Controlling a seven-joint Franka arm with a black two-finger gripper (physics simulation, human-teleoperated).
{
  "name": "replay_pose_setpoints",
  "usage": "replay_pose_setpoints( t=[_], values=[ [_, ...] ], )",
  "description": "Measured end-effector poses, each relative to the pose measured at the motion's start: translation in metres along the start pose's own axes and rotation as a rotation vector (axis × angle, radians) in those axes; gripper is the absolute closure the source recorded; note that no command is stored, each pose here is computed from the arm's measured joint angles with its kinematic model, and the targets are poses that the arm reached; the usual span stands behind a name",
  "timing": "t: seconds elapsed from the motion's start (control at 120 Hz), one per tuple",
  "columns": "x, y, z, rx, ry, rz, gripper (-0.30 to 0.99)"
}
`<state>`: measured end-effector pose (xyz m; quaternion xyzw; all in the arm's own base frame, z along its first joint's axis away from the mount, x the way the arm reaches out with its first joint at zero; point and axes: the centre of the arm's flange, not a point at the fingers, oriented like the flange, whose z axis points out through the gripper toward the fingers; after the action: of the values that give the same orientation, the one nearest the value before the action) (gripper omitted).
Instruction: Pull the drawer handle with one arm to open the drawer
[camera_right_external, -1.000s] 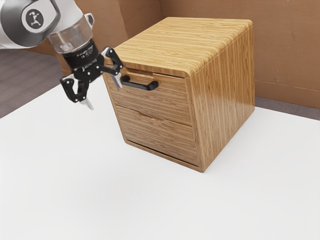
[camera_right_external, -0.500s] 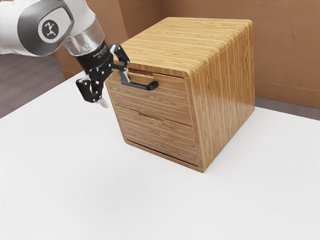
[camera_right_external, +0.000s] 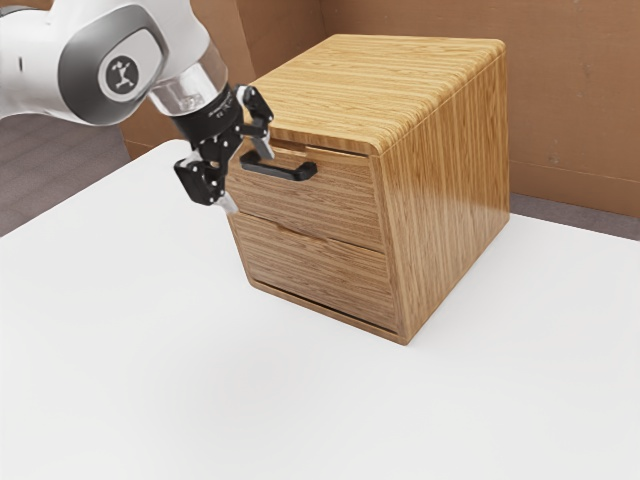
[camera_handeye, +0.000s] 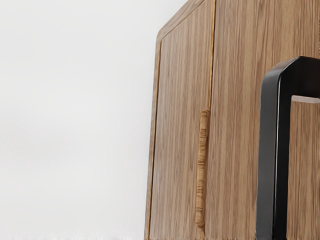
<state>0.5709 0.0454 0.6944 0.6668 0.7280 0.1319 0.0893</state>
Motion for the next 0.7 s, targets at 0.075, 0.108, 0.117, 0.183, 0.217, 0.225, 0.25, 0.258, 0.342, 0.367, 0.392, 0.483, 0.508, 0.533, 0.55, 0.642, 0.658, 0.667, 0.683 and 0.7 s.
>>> replay_pose_setpoints(
  t=[0.075, 0.108, 0.117, 0.183, 0.217, 0.225, 0.25, 0.258, 0.342, 0.367, 0.392, 0.483, 0.508, 0.533, 0.55, 0.642, 0.658, 0.667, 0.683, 0.7],
  values=[
    [-0.003, 0.001, 0.001, -0.003, -0.001, -0.005, 0.0],
    [-0.004, 0.002, 0.002, -0.006, -0.001, -0.007, 0.0],
    [-0.004, 0.002, 0.002, -0.007, -0.002, -0.007, 0.0],
    [-0.007, 0.003, 0.002, -0.016, -0.003, -0.01, 0.0],
    [-0.008, 0.004, 0.003, -0.018, -0.004, -0.012, 0.0],
    [-0.008, 0.004, 0.003, -0.019, -0.004, -0.012, 0.0],
    [-0.009, 0.004, 0.003, -0.021, -0.005, -0.013, 0.0],
    [-0.009, 0.004, 0.003, -0.022, -0.005, -0.013, 0.0],
    [-0.012, 0.005, 0.005, -0.023, -0.006, -0.016, 0.0],
    [-0.013, 0.006, 0.007, -0.021, -0.007, -0.017, 0.0],
    [-0.013, 0.007, 0.009, -0.02, -0.007, -0.018, 0.0],
    [-0.011, 0.009, 0.016, -0.012, -0.005, -0.028, 0.0],
    [-0.009, 0.009, 0.017, -0.011, -0.004, -0.033, 0.0],
    [-0.006, 0.009, 0.018, -0.01, -0.002, -0.039, 0.0],
    [-0.004, 0.01, 0.019, -0.01, -0.001, -0.045, 0.0],
    [0.017, 0.01, 0.02, -0.009, 0.009, -0.084, 0.0],
    [0.022, 0.009, 0.021, -0.009, 0.011, -0.092, 0.0],
    [0.025, 0.009, 0.021, -0.009, 0.013, -0.096, 0.0],
    [0.029, 0.009, 0.021, -0.008, 0.015, -0.105, 0.0],
    [0.035, 0.009, 0.021, -0.007, 0.018, -0.114, 0.0]
  ],
)
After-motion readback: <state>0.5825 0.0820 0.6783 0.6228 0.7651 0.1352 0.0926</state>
